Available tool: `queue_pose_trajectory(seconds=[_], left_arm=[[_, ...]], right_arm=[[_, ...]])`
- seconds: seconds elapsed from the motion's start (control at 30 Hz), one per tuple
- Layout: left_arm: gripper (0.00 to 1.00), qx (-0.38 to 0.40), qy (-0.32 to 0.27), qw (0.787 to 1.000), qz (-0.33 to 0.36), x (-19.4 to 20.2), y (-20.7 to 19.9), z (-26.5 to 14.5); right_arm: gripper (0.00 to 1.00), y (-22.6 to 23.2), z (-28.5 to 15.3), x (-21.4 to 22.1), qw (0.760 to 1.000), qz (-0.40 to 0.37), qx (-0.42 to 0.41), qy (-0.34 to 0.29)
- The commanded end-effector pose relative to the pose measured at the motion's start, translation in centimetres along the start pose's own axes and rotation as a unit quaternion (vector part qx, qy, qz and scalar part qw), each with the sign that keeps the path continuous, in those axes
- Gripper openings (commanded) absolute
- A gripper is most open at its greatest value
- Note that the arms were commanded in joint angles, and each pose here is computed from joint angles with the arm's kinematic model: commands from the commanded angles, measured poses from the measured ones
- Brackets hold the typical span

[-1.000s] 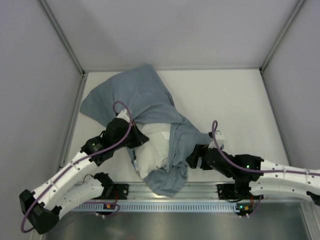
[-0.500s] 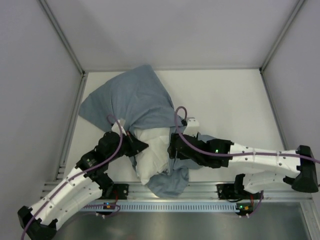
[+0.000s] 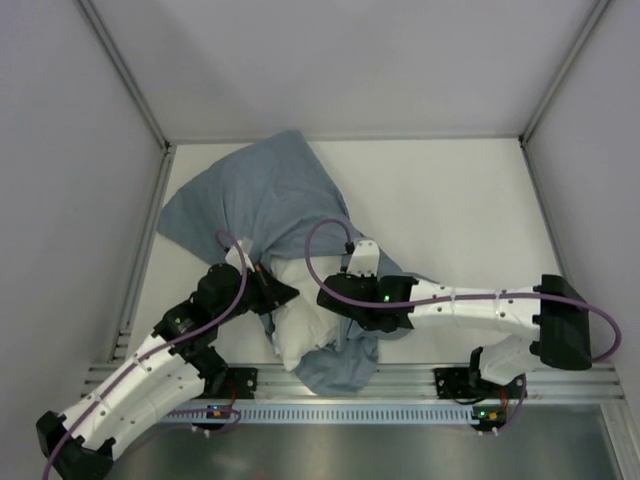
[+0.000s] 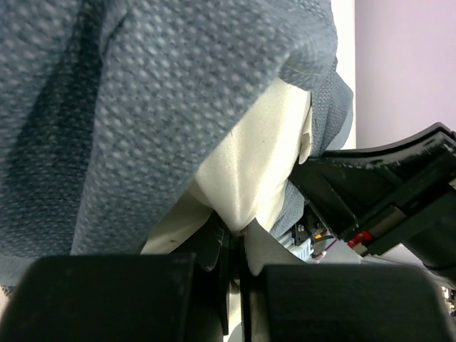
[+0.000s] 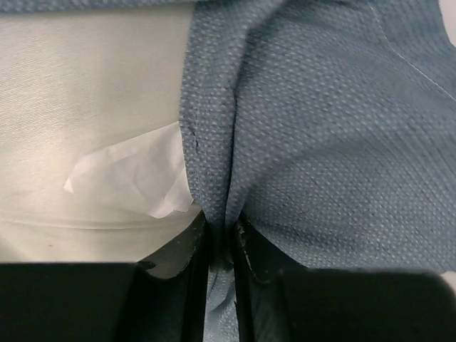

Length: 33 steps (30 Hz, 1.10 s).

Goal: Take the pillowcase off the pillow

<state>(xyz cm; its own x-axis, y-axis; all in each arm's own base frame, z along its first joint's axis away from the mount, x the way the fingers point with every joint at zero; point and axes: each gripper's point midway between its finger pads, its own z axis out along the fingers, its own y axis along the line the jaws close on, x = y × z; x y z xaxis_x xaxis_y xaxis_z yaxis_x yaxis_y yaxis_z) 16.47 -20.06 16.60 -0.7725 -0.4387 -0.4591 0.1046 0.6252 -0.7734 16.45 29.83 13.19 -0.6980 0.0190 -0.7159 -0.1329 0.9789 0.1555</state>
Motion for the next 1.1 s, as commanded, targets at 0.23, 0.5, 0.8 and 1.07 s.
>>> queue_pose_trajectory(seconds=[0.23,0.5,0.8,1.07], left_arm=[[0.0,0.05,-0.033,0.998,0.015,-1.7,-3.1,-2.3],[0.0,0.042,-0.091,0.995,0.029,-4.3,-4.5,-7.3],[0.0,0.03,-0.137,0.989,0.045,-6.6,-6.1,-11.8],[0.0,0.021,-0.111,0.993,0.041,-5.8,-5.5,-10.3]], right_arm=[[0.0,-7.1,-1.4,-0.8,0.995,0.032,0.071,-0.055],[0.0,-16.1,-0.3,0.3,0.984,0.087,0.143,-0.062],[0.0,-20.5,0.3,0.7,0.973,0.113,0.194,-0.056],[0.03,-17.3,0.4,-1.3,0.986,0.089,0.132,-0.042]])
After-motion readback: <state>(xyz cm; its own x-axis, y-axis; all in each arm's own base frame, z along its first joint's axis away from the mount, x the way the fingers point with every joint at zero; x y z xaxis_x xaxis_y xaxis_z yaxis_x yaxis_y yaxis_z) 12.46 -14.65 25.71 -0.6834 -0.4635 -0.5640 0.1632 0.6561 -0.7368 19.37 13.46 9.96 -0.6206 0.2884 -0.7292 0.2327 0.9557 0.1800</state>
